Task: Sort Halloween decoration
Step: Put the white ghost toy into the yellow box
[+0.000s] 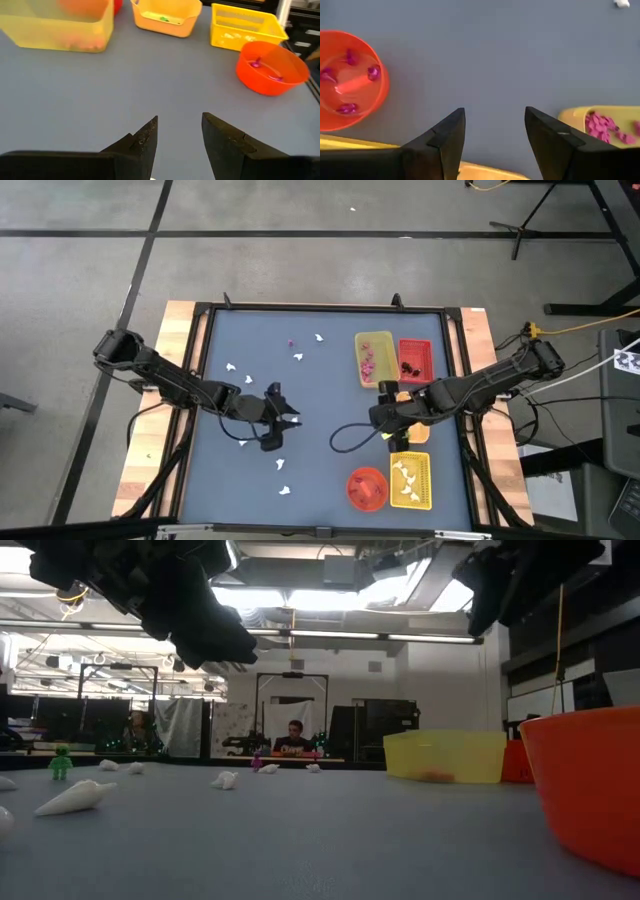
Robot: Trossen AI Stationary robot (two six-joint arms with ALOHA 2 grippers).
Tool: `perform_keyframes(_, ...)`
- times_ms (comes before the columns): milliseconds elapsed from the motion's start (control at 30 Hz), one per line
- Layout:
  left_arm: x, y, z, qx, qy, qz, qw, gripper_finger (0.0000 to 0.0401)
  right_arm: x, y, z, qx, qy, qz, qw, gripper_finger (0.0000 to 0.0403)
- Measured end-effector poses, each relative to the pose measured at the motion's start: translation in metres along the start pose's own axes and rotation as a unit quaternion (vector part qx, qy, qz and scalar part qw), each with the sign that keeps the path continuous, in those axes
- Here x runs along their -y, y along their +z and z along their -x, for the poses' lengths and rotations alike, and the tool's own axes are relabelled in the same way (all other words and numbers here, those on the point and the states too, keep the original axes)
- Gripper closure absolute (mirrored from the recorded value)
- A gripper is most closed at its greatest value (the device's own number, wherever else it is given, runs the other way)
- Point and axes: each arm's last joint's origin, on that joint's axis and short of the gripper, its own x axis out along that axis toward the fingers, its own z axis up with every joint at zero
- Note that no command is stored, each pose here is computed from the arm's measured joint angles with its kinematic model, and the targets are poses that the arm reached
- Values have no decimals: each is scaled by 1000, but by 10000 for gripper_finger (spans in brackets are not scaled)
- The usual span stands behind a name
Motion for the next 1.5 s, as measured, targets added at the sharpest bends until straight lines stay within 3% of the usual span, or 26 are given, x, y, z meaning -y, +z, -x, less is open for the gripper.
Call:
perform_keyframes(233,-3,1,-1,7,25,7,1000,258,0,1,0,4,3,0,1000,198)
perform_keyframes(600,-12,1,-3,-4,42,21,999,199,0,1,0,4,3,-1,1000,198)
perform_keyframes(1033,-15,-9,-4,-46,59,6,997,198,0,1,0,3,3,0,1000,198)
perform_keyframes(1500,-17,-44,-33,-126,73,-21,989,199,0,1,-1,2,3,0,1000,198)
